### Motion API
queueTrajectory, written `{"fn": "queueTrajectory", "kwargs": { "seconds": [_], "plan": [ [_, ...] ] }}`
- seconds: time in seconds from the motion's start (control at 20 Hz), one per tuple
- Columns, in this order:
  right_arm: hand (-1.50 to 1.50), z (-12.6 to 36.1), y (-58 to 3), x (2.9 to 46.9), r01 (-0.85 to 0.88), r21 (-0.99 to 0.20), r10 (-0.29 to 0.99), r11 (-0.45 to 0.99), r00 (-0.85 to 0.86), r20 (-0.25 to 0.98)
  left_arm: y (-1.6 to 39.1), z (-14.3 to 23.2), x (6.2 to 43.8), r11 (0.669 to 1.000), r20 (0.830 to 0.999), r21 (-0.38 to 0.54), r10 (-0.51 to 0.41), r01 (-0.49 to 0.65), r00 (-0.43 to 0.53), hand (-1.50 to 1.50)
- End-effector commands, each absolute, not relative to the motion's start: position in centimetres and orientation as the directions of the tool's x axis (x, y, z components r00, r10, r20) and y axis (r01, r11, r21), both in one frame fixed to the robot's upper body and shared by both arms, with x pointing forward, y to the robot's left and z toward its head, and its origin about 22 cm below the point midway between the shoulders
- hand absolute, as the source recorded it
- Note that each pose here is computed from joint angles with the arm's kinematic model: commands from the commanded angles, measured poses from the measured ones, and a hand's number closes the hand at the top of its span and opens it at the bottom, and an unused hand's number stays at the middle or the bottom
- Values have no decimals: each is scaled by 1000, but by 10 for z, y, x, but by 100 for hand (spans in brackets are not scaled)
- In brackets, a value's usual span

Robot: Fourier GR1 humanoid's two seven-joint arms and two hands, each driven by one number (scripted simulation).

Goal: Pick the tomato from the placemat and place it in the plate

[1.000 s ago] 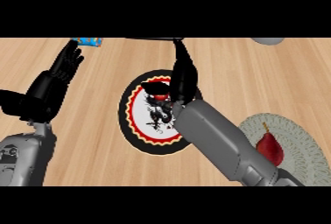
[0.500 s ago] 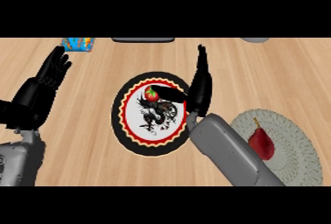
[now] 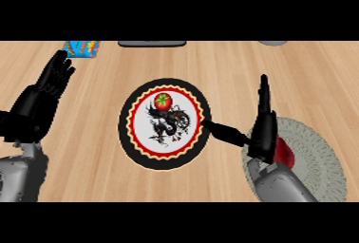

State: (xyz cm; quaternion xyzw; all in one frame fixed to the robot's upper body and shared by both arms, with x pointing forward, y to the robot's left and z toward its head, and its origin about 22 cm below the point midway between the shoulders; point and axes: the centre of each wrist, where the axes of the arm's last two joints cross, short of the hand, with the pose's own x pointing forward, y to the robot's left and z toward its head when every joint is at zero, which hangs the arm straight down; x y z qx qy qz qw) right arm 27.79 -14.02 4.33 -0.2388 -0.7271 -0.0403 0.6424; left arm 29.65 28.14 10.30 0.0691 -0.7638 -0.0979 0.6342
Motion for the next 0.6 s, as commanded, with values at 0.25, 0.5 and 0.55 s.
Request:
{"fn": "queueTrajectory", "kwargs": {
  "seconds": [0.25, 0.5, 0.55],
  "plan": [
    [-150, 51, -223, 227, 383, -289, 339, 877, -68, 938, 291, 108, 286, 970, 955, 240, -231, 29, -186, 0],
    [-150, 21, -234, 189, 397, -336, 390, 854, -62, 919, 289, 112, 296, 973, 956, 228, -219, 25, -196, 0],
    [-150, 36, -237, 191, 408, -347, 405, 844, -64, 912, 296, 99, 291, 973, 957, 226, -216, 34, -195, 0]
  ]
}}
